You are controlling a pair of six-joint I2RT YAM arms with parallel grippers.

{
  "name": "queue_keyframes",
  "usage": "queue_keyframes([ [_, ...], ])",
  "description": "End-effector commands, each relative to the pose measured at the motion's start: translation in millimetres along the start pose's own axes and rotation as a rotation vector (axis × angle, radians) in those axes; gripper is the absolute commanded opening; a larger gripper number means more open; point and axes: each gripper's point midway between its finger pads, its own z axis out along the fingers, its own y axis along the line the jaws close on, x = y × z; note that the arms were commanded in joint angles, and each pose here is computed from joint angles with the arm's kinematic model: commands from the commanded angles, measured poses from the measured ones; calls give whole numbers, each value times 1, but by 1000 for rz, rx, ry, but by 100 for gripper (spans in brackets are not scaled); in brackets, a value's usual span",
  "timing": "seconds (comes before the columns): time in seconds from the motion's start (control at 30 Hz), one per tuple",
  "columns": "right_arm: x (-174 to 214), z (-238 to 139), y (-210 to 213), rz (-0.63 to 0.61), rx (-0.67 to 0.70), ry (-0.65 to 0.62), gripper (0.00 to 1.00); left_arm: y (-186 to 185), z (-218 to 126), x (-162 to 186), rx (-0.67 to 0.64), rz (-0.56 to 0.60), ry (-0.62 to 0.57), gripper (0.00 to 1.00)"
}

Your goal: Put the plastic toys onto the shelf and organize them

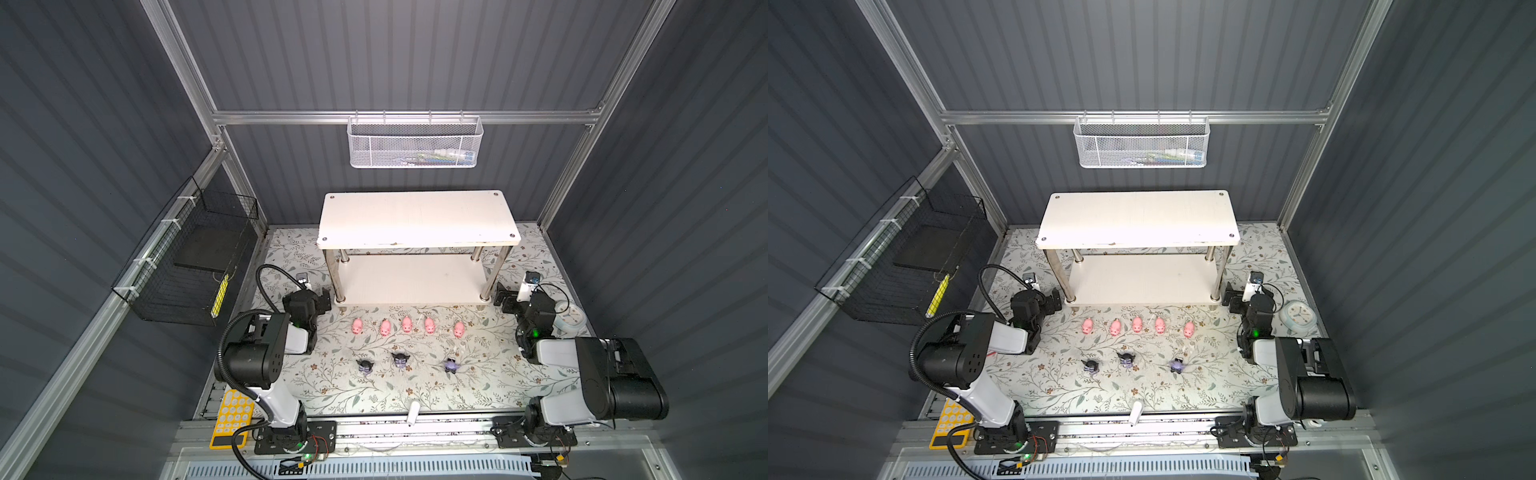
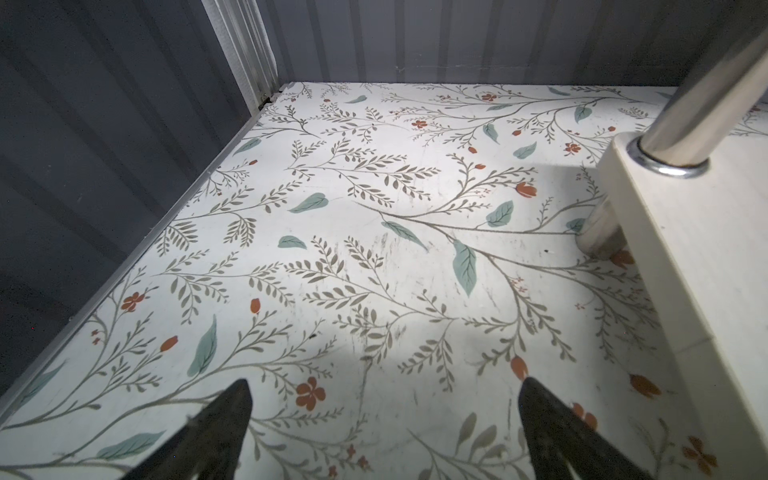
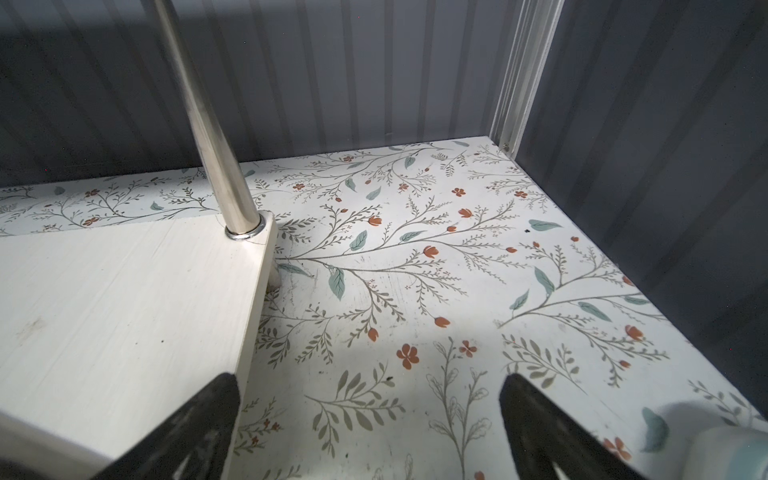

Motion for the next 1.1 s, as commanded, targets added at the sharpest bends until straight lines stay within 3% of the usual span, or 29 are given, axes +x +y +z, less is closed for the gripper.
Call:
queue_keyframes([
  [0.0,-13,3,-6,10,33,-18,99,3,2,-10,-28,7,-12,100],
  [0.23,-40,-8,-14,27,87,6,99,31,-26,-50,-157,-56,-39,100],
  [0.47,-60,-33,-24,164,145,26,99,54,-52,-67,-260,-169,-48,100],
  [0.7,-62,-73,-18,312,109,14,99,47,-80,-49,-190,-306,29,100],
  [1.07,-42,-117,29,297,-39,117,99,23,-137,-36,-119,-331,54,99],
])
